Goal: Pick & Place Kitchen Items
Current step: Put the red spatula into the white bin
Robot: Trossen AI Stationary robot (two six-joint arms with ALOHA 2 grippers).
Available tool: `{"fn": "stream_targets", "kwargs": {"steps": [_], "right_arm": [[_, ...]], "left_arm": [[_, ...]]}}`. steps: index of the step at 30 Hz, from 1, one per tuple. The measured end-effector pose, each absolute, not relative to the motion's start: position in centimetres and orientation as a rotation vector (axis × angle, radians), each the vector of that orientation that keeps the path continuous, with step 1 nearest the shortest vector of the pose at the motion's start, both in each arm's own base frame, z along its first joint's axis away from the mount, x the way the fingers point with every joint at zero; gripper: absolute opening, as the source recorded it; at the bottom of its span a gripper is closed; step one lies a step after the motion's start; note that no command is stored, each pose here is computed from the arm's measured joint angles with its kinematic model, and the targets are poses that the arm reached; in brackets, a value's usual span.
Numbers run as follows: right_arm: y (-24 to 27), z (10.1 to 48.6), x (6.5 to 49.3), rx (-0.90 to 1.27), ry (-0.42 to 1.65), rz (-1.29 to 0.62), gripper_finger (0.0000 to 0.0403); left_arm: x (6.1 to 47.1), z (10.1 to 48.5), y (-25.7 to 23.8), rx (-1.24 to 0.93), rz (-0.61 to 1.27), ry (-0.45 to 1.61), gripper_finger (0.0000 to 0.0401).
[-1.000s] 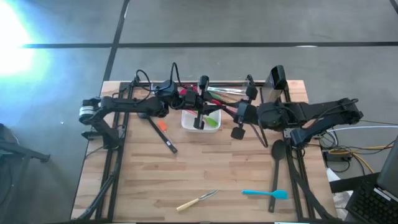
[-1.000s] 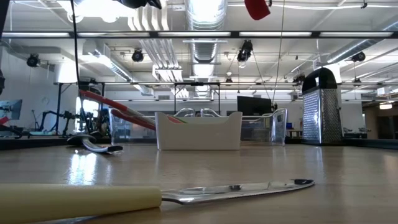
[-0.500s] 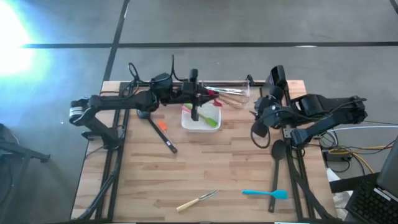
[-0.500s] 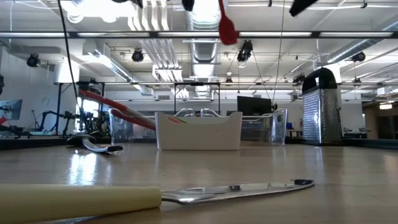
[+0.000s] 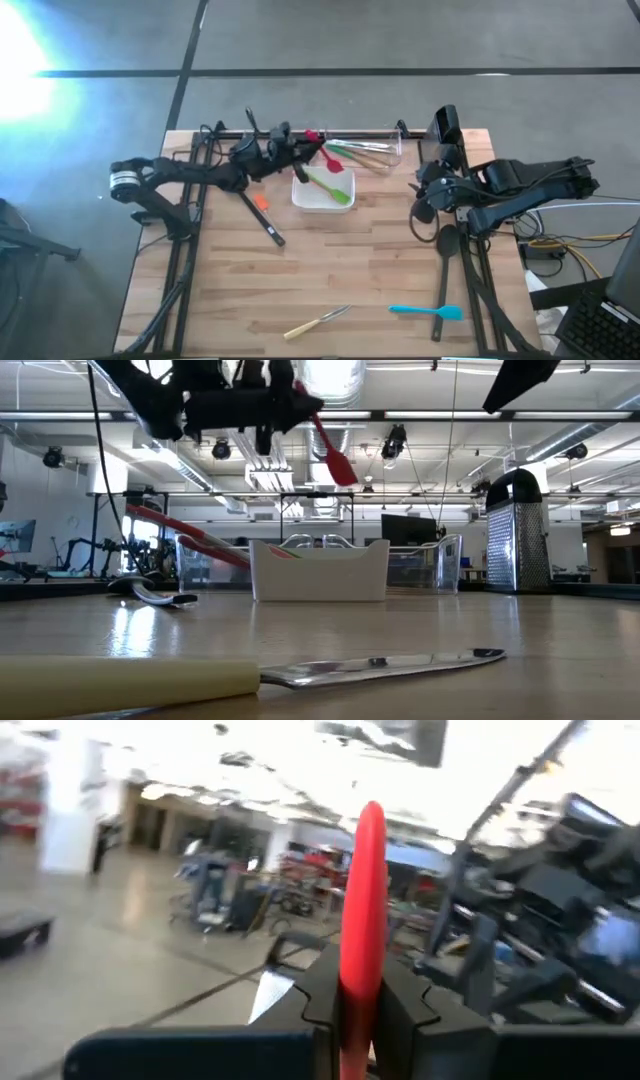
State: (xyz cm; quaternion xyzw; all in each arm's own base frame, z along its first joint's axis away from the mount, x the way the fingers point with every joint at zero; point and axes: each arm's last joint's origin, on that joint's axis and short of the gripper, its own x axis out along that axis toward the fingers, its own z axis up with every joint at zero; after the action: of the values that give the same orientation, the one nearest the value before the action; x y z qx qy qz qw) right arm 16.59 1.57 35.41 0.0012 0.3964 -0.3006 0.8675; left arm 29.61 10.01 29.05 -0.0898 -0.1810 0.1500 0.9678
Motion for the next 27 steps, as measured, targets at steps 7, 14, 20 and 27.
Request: {"fn": "stream_targets", "kwargs": {"steps": [7, 14, 20, 27], "right_arm": [[1.6, 34.0, 16.6, -0.022, 0.796, -0.6, 0.0156], [1.7, 32.8, 17.2, -0.068, 0.754, -0.559, 0.0145], [1.7, 32.2, 17.1, -0.079, 0.769, -0.559, 0.0139], [1.6, 32.0, 17.0, -0.083, 0.774, -0.558, 0.014]], "left_arm": [[28.6, 26.2, 9.7, -0.339, 0.501, -0.354, 0.0031], [28.7, 24.8, 9.6, -0.422, 0.567, -0.355, 0.0031], [29.3, 22.4, 9.4, -0.485, 0.652, -0.333, 0.0031], [30.6, 19.8, 8.6, -0.562, 0.656, -0.363, 0.0031]]}}
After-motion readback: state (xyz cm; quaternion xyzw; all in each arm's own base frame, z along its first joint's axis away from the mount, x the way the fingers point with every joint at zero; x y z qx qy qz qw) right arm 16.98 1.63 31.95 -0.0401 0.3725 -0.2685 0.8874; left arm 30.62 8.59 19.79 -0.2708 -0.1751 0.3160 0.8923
